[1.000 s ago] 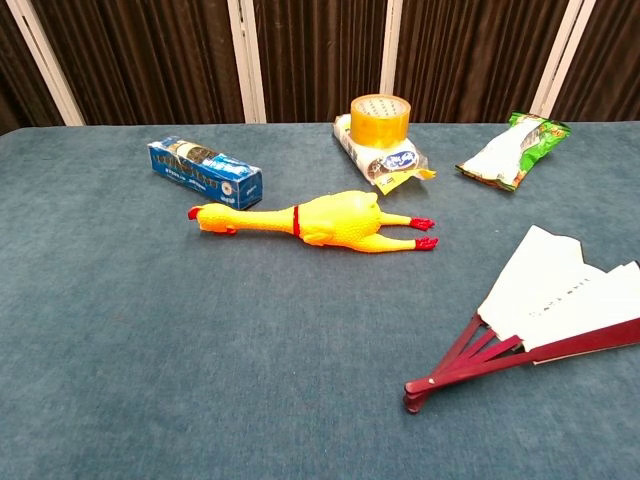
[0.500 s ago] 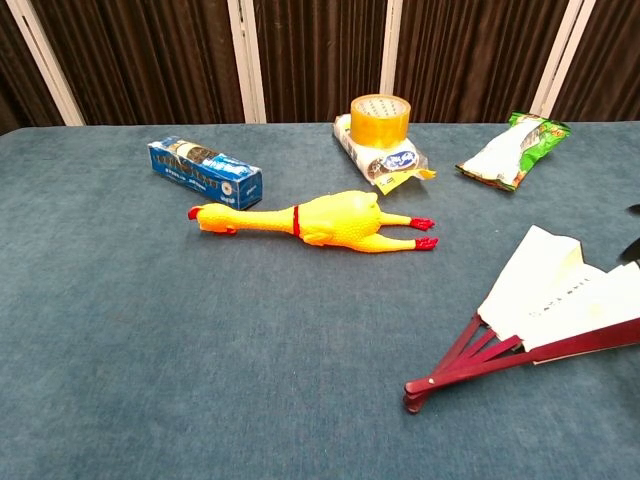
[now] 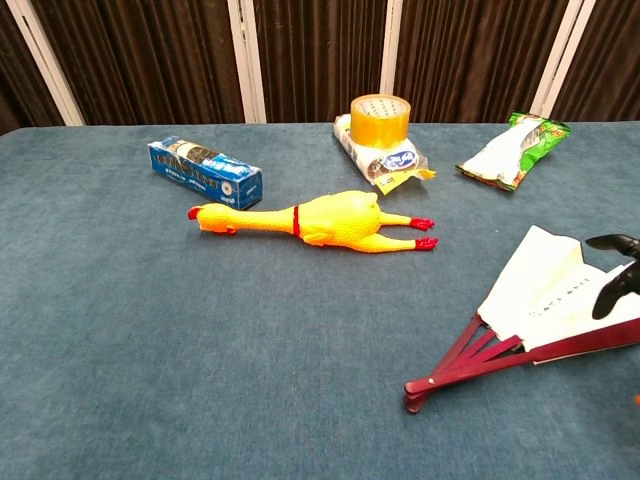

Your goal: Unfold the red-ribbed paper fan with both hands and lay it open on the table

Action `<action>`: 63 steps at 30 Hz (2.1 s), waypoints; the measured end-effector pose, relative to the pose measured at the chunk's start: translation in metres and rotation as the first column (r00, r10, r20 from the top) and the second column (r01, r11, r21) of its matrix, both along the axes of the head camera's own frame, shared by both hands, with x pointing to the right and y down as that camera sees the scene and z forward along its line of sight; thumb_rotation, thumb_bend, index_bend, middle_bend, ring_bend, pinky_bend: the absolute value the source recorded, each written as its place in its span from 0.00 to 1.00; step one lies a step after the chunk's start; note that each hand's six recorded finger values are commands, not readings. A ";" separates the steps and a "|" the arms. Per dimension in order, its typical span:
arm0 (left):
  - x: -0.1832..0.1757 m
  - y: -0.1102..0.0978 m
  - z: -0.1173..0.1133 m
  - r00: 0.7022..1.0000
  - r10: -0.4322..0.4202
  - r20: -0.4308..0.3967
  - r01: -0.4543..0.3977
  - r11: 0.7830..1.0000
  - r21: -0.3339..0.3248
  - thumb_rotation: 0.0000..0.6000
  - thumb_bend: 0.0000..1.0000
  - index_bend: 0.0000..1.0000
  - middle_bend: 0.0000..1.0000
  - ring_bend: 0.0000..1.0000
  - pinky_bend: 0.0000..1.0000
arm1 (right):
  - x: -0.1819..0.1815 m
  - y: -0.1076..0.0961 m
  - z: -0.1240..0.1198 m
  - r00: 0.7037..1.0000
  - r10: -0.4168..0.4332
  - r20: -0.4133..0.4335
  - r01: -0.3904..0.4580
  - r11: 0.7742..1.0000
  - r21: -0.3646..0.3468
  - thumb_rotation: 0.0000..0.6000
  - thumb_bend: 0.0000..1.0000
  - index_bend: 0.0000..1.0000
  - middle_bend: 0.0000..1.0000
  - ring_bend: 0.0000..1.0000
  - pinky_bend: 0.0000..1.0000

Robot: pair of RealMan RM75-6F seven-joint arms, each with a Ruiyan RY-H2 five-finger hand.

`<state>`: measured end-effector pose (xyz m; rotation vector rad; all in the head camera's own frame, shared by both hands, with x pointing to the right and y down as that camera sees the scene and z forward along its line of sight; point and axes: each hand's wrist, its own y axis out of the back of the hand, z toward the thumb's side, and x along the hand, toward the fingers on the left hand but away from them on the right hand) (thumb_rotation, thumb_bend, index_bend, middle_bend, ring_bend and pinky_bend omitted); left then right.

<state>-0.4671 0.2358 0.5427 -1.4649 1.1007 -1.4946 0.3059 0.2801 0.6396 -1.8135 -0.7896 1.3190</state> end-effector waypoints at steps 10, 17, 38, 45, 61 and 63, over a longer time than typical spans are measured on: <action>-0.003 -0.002 -0.001 1.000 -0.012 -0.001 0.012 1.000 0.004 1.00 0.43 0.03 0.00 0.00 0.00 | -0.009 0.002 0.022 1.000 -0.008 -0.019 0.008 1.000 -0.010 1.00 0.18 0.39 0.06 0.21 0.16; -0.003 -0.002 0.000 1.000 -0.011 0.002 0.011 1.000 0.001 1.00 0.43 0.03 0.00 0.00 0.00 | -0.008 -0.003 0.036 0.999 0.004 -0.033 -0.004 1.000 -0.004 1.00 0.18 0.39 0.06 0.22 0.16; -0.001 -0.002 0.006 1.000 -0.010 0.022 0.010 1.000 -0.015 1.00 0.43 0.03 0.00 0.00 0.00 | -0.008 -0.015 0.056 0.999 0.002 -0.052 -0.003 1.000 -0.021 1.00 0.18 0.43 0.06 0.21 0.16; -0.001 -0.002 0.007 1.000 -0.011 0.026 0.012 1.000 -0.018 1.00 0.43 0.03 0.00 0.00 0.00 | -0.012 -0.018 0.059 0.999 -0.002 -0.049 0.002 1.000 -0.018 1.00 0.19 0.48 0.06 0.22 0.17; 0.002 -0.003 0.009 1.000 -0.004 0.027 0.005 1.000 -0.023 1.00 0.43 0.03 0.00 0.00 0.00 | -0.024 -0.036 0.061 0.999 -0.021 -0.045 0.021 1.000 0.009 1.00 0.24 0.52 0.07 0.23 0.18; 0.002 -0.003 0.009 1.000 -0.004 0.027 0.004 1.000 -0.024 1.00 0.43 0.03 0.00 0.00 0.00 | -0.024 -0.038 0.061 0.999 -0.019 -0.045 0.020 1.000 0.010 1.00 0.24 0.52 0.07 0.23 0.18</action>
